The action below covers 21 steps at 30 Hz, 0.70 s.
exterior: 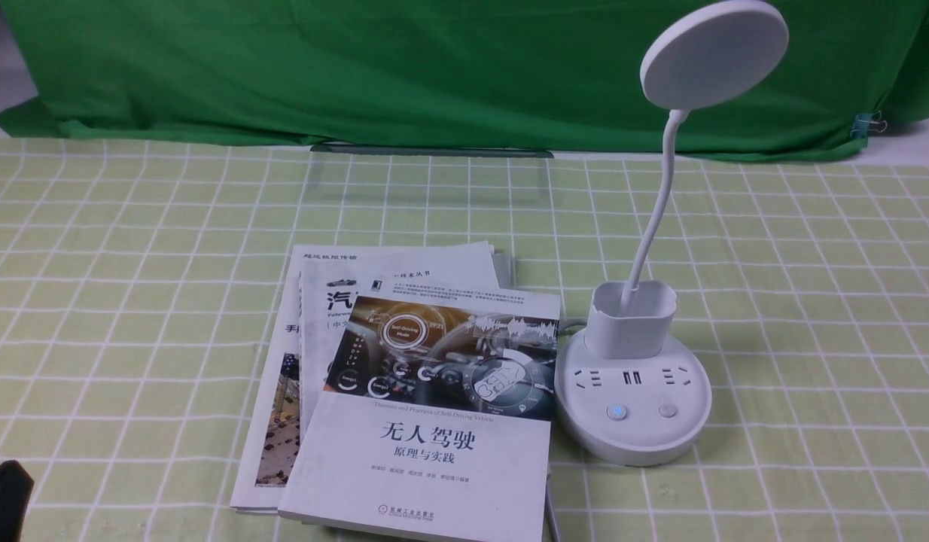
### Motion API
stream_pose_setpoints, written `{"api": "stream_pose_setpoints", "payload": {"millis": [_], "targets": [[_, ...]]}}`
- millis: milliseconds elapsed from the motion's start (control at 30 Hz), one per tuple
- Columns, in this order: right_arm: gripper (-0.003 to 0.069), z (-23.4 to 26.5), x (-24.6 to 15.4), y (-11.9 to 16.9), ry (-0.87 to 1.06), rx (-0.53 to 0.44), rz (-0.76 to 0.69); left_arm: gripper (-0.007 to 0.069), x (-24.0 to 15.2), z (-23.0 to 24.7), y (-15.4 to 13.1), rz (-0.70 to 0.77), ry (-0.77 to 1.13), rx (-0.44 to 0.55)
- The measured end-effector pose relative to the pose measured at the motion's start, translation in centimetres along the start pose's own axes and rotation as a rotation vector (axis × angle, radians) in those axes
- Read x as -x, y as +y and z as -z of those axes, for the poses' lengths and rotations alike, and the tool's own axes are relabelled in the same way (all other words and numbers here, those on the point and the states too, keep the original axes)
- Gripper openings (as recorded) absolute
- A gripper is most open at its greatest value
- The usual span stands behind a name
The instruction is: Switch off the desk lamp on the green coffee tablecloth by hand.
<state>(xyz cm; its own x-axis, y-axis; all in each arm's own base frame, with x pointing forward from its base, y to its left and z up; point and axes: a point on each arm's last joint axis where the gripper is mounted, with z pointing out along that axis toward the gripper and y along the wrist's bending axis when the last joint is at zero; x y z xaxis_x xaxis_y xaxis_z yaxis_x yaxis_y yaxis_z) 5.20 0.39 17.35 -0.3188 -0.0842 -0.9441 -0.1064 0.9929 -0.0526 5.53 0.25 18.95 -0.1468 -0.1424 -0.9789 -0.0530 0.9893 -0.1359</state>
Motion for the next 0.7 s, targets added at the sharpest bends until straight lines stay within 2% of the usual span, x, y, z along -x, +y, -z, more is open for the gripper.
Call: {"api": "stream_pose_setpoints", "payload": {"millis": [700], "targets": [[0.0185,0.0,0.0,0.0,0.0,0.0,-0.001,0.041,0.0,0.0,0.0,-0.001,0.0,0.0]]}}
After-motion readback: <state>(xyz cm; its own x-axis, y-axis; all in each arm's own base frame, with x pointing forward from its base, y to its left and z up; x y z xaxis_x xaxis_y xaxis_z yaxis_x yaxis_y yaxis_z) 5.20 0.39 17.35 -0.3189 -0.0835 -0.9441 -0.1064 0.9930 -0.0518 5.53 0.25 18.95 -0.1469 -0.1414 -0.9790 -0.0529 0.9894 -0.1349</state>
